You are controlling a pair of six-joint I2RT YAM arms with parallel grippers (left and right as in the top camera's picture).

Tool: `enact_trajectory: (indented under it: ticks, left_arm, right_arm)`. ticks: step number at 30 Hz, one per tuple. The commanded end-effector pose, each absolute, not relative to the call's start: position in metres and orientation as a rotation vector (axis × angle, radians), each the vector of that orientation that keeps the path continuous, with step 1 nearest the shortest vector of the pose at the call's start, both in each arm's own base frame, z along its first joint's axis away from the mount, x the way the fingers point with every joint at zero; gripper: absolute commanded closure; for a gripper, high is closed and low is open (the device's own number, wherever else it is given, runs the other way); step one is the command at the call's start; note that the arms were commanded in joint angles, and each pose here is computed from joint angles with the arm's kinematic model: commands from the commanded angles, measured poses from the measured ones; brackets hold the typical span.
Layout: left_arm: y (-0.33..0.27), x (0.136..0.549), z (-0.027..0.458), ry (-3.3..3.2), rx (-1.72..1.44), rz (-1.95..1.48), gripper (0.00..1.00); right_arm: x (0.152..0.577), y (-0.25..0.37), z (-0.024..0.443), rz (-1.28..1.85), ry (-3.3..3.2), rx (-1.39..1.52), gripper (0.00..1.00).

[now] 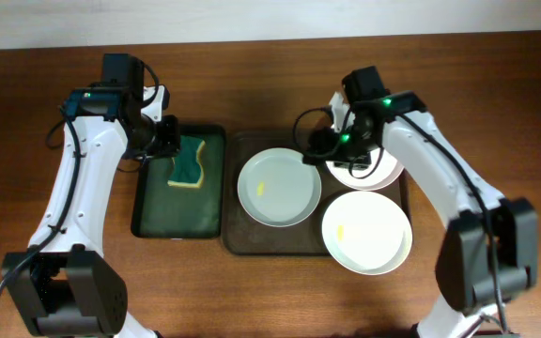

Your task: Clean dirty plates on tray and stack at the side

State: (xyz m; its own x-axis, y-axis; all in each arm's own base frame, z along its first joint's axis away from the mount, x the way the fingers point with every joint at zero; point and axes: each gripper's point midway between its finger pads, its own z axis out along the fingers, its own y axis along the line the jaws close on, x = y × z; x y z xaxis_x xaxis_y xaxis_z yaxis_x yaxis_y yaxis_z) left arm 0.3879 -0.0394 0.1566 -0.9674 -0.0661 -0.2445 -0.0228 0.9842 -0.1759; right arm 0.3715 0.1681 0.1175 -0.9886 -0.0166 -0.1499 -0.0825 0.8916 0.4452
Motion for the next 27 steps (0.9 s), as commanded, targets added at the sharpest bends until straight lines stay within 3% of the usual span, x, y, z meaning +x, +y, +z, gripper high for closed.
enact_trajectory:
  ticks: [1, 4, 5, 6, 7, 8, 9, 10, 12, 17, 23, 27]
  left_arm:
    - [-0.039, 0.388, 0.152, 2.889, -0.074, -0.256, 0.99]
    - [-0.039, 0.387, 0.152, 2.889, -0.074, -0.257, 0.81]
    - [-0.039, 0.388, 0.152, 2.889, -0.073, -0.257, 0.67]
    - [-0.039, 0.388, 0.152, 2.889, -0.073, -0.257, 0.58]
    - [-0.039, 0.388, 0.152, 2.889, -0.073, -0.257, 0.55]
    - [-0.039, 0.387, 0.152, 2.889, -0.073, -0.257, 0.55]
    - [-0.039, 0.387, 0.152, 2.890, -0.073, -0.257, 0.55]
    - [-0.039, 0.387, 0.152, 2.890, -0.073, -0.257, 0.56]
    - [-0.039, 0.387, 0.152, 2.890, -0.074, -0.256, 0.59]
    - [-0.039, 0.387, 0.152, 2.890, -0.073, -0.256, 0.56]
    - [-0.039, 0.387, 0.152, 2.890, -0.074, -0.256, 0.50]
    - [-0.039, 0.387, 0.152, 2.890, -0.073, -0.256, 0.50]
  right_arm:
    - [0.379, 0.163, 0.136, 0.726, 2.855, -0.066, 0.02]
    - [0.381, 0.158, 0.139, 0.782, 2.846, -0.034, 0.01]
    - [0.382, 0.159, 0.143, 0.843, 2.832, -0.029, 0.07]
    - [0.383, 0.159, 0.146, 0.882, 2.820, -0.020, 0.22]
    - [0.384, 0.158, 0.148, 0.903, 2.812, -0.012, 0.50]
    - [0.385, 0.155, 0.148, 0.903, 2.811, 0.001, 0.66]
    - [0.385, 0.151, 0.147, 0.899, 2.814, 0.014, 0.77]
    - [0.384, 0.147, 0.146, 0.898, 2.822, 0.030, 0.82]
    - [0.379, 0.144, 0.144, 0.884, 2.854, 0.047, 0.65]
    - [0.355, 0.139, 0.122, 0.653, 2.990, 0.016, 0.50]
    - [0.337, 0.150, 0.085, 0.371, 3.058, -0.129, 0.47]
    - [0.340, 0.147, 0.063, 0.239, 3.037, -0.042, 0.50]
